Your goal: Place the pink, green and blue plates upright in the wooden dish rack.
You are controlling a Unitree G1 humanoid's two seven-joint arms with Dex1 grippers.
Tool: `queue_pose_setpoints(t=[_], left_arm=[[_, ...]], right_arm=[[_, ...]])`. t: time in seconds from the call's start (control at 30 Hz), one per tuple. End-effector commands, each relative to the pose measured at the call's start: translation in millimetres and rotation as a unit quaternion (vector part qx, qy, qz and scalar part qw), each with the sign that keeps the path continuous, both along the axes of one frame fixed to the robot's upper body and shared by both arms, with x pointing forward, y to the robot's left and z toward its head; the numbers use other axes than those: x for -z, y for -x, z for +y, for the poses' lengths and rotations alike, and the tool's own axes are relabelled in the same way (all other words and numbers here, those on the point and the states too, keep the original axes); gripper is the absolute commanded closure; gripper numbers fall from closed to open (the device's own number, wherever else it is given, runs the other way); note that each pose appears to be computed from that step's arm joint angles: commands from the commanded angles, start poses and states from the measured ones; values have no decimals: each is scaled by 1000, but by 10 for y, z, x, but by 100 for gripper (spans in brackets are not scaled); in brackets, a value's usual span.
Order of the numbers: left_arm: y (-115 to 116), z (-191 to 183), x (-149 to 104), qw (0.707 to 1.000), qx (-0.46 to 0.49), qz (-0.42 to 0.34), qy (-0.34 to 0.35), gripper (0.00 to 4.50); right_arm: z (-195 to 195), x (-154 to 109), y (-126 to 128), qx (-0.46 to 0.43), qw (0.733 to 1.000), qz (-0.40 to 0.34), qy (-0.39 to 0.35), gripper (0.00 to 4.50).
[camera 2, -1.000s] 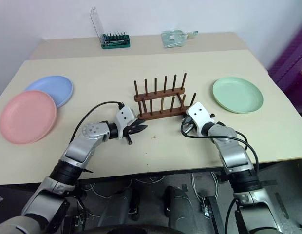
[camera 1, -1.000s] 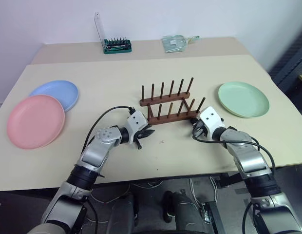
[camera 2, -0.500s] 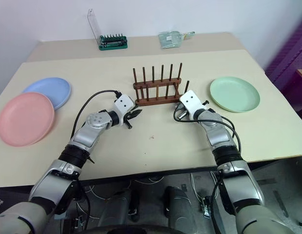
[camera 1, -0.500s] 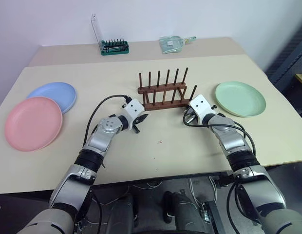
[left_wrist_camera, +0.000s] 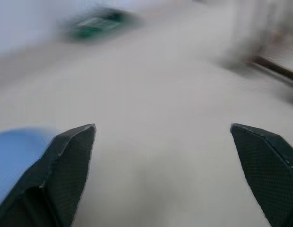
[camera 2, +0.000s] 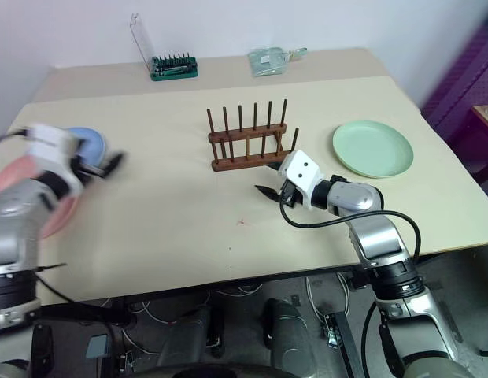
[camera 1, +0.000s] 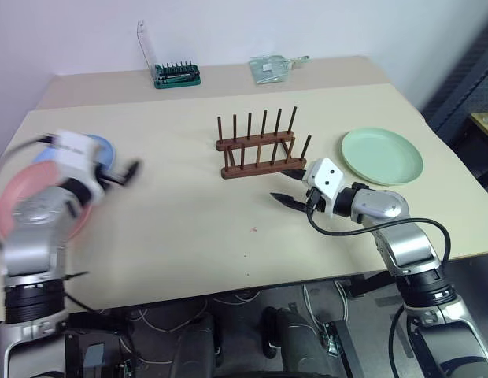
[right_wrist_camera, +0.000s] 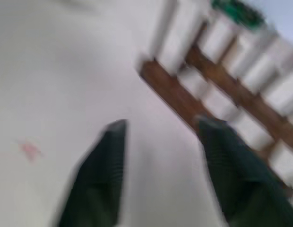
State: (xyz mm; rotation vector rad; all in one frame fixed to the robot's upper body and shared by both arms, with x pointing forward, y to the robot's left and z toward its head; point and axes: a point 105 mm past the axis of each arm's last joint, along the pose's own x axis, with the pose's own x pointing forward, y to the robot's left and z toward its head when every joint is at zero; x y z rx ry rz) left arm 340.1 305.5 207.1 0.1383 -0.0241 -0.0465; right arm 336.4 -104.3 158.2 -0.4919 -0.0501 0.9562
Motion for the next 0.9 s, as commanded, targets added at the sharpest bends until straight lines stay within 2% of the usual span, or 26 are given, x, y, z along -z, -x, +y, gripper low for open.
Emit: queue_pose_setpoints(t=[0.03,0.1,0.2,0.3,0.4,0.53,0.9], left_arm=[[361,555,-364,984,-114,-88,108,0],[587,860,-229,976,-178,-68,110,0],[973,1214,105,958,-268,-15,104,0],[1316,1422,347,933,-330,1,141,0],[1593,1453,706,912,-362,39,188,0],[1607,1272,986,910,-339,72,226,0],[1391,1125,1066,912,-304,64,269,0]], right_arm=[[105,-104,4,-23,1000,-13,0,80],[142,-79,-17,-32,999,-12,5,80],[199,-69,-42,-47,999,-13,10,80],[253,-66,-55,-61,998,-12,9,80],[317,-50,-70,-77,997,-12,11,80],[396,-81,-85,-92,996,-18,6,80],[350,-48,-61,-86,996,-19,9,80]])
